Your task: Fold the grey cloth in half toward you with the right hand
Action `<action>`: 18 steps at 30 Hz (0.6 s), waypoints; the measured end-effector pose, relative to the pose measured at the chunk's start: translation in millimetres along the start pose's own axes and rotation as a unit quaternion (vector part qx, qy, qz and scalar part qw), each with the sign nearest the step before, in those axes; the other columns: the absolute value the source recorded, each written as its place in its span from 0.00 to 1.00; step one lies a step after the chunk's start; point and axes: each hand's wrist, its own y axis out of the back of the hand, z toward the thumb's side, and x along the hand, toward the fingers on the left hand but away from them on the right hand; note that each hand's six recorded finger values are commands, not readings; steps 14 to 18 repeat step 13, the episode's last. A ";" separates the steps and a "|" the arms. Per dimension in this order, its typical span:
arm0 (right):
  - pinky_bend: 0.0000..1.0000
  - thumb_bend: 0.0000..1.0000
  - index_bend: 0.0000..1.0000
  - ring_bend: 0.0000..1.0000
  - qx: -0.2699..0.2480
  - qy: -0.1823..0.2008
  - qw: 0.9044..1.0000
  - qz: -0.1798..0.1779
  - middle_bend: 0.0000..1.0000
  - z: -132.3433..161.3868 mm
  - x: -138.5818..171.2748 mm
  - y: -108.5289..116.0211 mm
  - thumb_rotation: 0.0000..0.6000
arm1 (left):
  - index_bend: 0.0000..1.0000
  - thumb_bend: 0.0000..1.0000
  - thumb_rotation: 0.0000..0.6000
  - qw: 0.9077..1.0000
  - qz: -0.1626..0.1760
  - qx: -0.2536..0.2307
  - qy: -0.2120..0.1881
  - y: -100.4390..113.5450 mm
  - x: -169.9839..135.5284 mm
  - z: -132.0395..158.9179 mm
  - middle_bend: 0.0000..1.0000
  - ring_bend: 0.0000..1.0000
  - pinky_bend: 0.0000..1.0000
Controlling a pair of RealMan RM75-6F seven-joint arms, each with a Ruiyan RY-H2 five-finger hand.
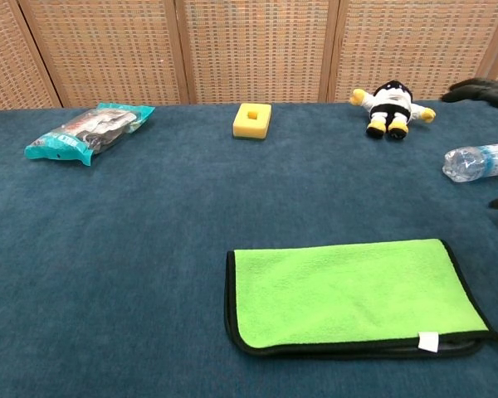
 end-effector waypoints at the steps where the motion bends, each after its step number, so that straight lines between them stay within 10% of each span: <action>1: 0.00 0.00 0.00 0.00 -0.003 -0.013 1.000 -0.007 0.00 -8.1 9.1 2.2 1.00 | 0.00 0.13 1.00 1.000 0.001 -0.002 0.000 0.5 -1.5 0.7 0.00 0.00 0.00; 9: 0.00 0.00 0.00 0.00 -0.051 -0.119 0.990 -0.062 0.00 -50.5 89.0 23.9 1.00 | 0.00 0.13 1.00 1.000 0.008 -0.028 0.002 5.3 -15.4 7.7 0.00 0.00 0.00; 18: 0.00 0.00 0.00 0.00 -0.065 -0.145 0.984 -0.082 0.00 -55.2 113.3 36.3 1.00 | 0.00 0.13 1.00 1.000 0.007 -0.022 0.000 4.8 -17.7 8.0 0.00 0.00 0.00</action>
